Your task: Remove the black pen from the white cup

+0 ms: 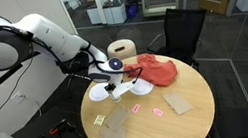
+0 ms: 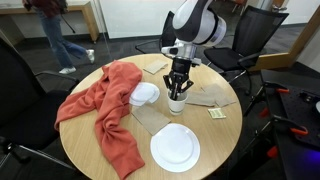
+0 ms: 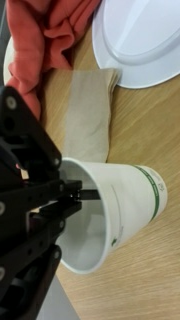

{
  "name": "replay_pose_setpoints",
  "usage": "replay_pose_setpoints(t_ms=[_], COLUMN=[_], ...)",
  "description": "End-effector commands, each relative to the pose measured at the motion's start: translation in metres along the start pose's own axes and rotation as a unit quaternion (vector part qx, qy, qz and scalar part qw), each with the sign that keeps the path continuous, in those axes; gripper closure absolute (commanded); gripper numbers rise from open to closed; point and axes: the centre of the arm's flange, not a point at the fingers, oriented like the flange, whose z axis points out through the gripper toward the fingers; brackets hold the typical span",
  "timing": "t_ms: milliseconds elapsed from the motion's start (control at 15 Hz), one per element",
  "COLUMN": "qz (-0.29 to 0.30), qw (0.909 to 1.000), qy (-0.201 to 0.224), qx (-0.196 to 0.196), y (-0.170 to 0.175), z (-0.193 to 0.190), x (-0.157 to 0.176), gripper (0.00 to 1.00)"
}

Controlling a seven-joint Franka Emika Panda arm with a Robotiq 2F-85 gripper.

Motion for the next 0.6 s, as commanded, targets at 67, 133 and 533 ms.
replay_pose_setpoints(t_ms=[67, 133, 533], qz=[-0.013, -0.016, -0.041], qw=[0.9997, 0.9995, 0.9972], qy=[0.004, 0.004, 0.015], qx=[-0.020, -0.026, -0.061], y=[-0.007, -0.010, -0.027], z=[-0.022, -0.031, -0.086], x=[0.008, 0.011, 0.038], gripper=[0.96, 0.96, 0.96])
